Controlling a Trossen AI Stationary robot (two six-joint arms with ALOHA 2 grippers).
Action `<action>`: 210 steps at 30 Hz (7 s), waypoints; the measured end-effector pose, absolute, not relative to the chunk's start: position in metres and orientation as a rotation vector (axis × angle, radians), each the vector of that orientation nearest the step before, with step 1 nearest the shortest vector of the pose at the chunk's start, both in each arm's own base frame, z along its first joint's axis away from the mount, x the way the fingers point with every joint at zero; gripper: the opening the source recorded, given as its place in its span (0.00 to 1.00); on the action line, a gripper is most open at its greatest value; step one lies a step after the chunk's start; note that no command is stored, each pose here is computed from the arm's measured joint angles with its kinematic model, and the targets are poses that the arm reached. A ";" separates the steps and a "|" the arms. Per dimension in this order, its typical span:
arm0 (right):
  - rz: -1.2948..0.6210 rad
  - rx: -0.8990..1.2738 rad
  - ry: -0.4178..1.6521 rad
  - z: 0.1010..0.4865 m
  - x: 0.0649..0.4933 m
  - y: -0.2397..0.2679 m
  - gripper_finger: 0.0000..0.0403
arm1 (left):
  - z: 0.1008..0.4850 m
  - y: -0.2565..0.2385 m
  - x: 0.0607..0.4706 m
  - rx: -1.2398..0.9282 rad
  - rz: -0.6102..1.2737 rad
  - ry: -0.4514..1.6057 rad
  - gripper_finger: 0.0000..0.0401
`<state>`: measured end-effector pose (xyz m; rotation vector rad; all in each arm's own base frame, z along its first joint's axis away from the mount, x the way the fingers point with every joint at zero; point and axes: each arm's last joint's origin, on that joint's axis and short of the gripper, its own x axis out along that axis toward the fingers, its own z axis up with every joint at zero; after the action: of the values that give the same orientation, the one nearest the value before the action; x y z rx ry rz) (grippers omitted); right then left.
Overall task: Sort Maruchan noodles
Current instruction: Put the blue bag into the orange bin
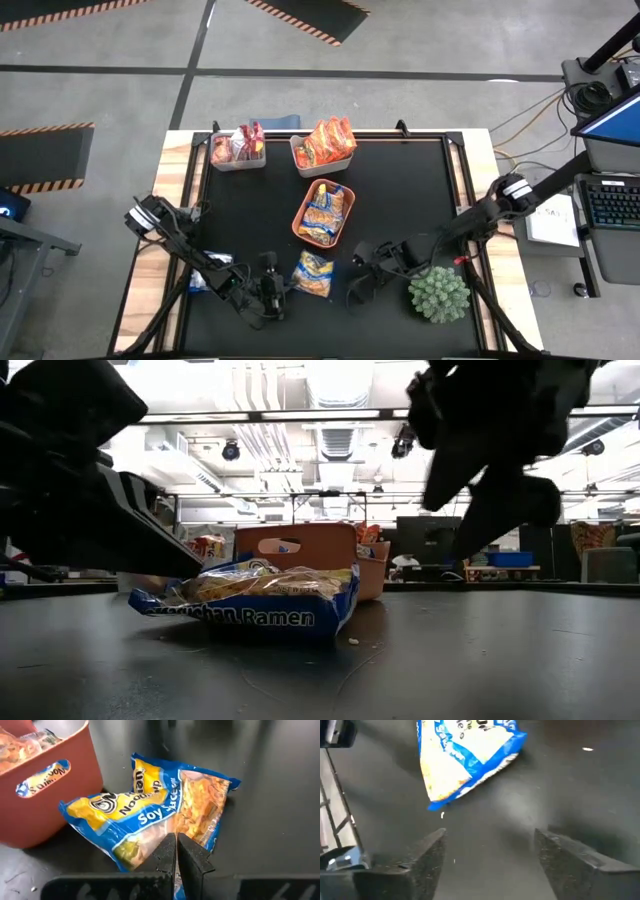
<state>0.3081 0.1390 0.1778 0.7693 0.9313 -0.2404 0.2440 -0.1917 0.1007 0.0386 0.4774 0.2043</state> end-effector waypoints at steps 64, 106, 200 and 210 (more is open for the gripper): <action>-0.051 0.437 0.366 0.199 0.353 0.138 0.17 | 0.188 -0.177 0.214 0.200 0.216 0.374 0.00; -0.335 -0.099 0.486 0.203 0.355 0.066 0.17 | 0.189 -0.171 0.211 0.254 0.338 0.349 0.00; -0.146 -0.093 0.556 0.228 0.351 0.122 0.34 | 0.159 -0.171 0.183 -0.411 1.050 1.401 0.33; -0.146 -0.091 0.555 0.228 0.351 0.122 0.33 | 0.148 -0.177 0.191 -0.424 1.016 1.359 0.57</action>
<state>0.3511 0.1216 0.2280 -0.0905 0.5553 -0.1464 0.1905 -0.1768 0.1476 -0.4236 1.3593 1.0158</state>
